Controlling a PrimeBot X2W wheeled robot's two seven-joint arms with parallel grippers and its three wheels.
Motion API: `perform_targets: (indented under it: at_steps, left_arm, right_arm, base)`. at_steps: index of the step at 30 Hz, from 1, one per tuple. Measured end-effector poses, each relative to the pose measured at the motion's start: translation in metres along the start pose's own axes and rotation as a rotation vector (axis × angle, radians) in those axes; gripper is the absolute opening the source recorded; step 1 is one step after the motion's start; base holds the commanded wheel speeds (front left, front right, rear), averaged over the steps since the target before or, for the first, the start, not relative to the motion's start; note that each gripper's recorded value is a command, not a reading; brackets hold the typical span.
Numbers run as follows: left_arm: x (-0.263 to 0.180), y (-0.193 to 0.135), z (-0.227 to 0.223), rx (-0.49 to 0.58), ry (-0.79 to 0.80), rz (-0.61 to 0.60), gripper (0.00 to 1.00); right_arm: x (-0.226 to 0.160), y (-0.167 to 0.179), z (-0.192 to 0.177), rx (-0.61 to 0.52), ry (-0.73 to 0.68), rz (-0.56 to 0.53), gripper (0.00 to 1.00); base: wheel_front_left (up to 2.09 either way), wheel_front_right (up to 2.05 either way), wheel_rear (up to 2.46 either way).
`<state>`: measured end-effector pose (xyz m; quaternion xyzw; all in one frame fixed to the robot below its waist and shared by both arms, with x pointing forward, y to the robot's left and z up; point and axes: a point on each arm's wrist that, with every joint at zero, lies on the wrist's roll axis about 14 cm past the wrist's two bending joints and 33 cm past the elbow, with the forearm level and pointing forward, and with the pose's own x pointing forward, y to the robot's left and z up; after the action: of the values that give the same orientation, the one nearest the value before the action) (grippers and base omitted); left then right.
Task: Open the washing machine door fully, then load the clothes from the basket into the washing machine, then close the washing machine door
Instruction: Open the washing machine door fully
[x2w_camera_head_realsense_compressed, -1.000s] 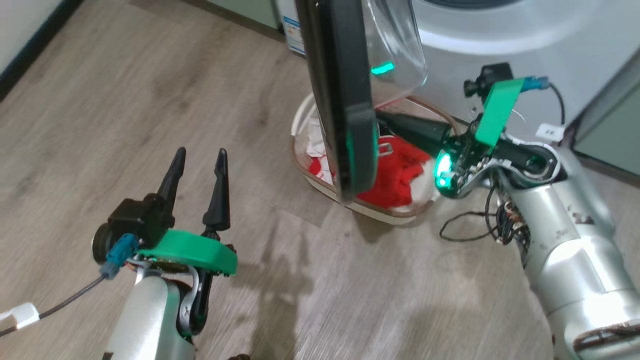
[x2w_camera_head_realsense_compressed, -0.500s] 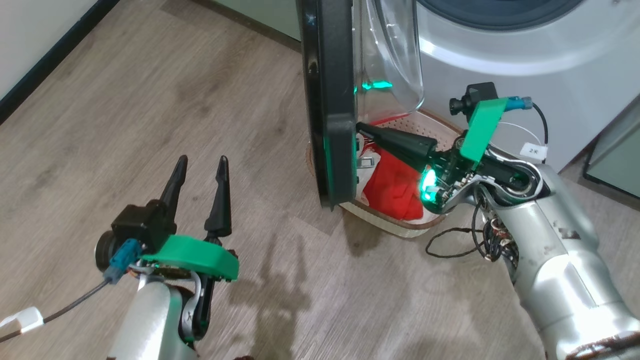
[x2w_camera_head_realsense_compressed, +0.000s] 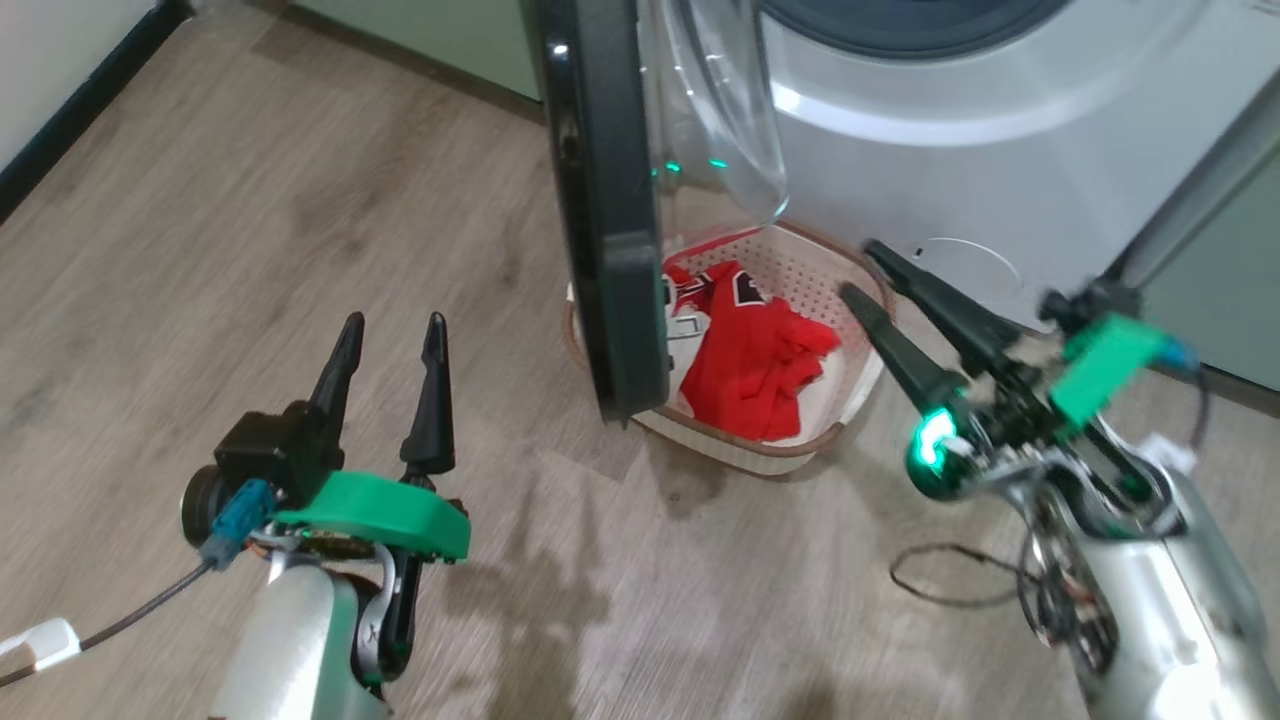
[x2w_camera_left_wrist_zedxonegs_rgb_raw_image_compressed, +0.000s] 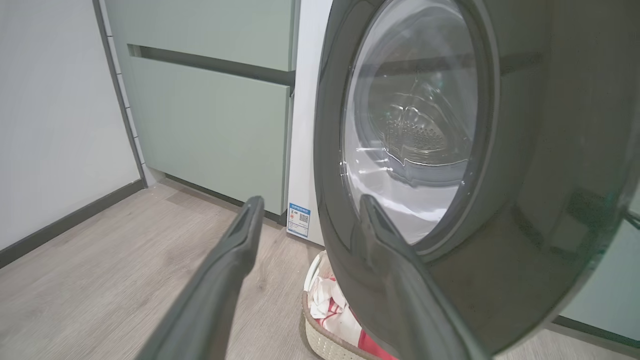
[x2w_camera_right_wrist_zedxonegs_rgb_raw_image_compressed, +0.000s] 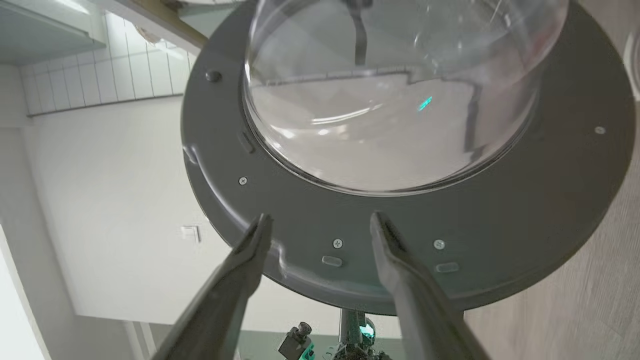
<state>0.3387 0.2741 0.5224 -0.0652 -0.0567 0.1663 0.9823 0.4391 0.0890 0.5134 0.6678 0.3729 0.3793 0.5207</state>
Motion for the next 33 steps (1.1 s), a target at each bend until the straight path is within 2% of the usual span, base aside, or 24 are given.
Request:
perform_targets:
  at_steps: [5,12,18,24,25,30,33]
  left_arm:
    - [0.0,-0.007,-0.004,-0.003,0.009,-0.025,1.0]
    - [-0.001,-0.009,-0.009,-0.003,0.022,-0.039,1.0]
    - [-0.001,-0.01,-0.007,0.001,0.015,-0.044,1.0]
    - [-0.002,-0.009,-0.004,0.001,0.004,-0.043,1.0]
    - [-0.002,-0.009,-0.004,0.001,0.004,-0.043,1.0]
    - [-0.004,-0.005,0.002,0.006,-0.014,-0.038,1.0]
    - [-0.004,-0.002,0.004,0.01,-0.018,-0.032,1.0]
  right_arm:
    - [-0.037,0.0,0.014,-0.031,-0.152,0.001,1.0]
    - [-0.075,-0.013,0.018,-0.107,-0.309,-0.066,1.0]
    - [-0.095,-0.003,0.045,-0.3,-0.534,-0.106,1.0]
    - [-0.112,0.024,0.067,-0.663,-0.734,-0.149,1.0]
    - [-0.112,0.024,0.067,-0.663,-0.734,-0.149,1.0]
    - [-0.121,0.057,0.072,-1.117,-0.791,-0.219,1.0]
    - [-0.117,0.075,0.066,-1.305,-0.794,-0.235,1.0]
  base:
    - [0.0,0.0,0.0]
    - [0.0,0.0,0.0]
    - [0.0,0.0,0.0]
    - [0.0,0.0,0.0]
    - [0.0,0.0,0.0]
    - [0.0,0.0,0.0]
    - [0.0,0.0,0.0]
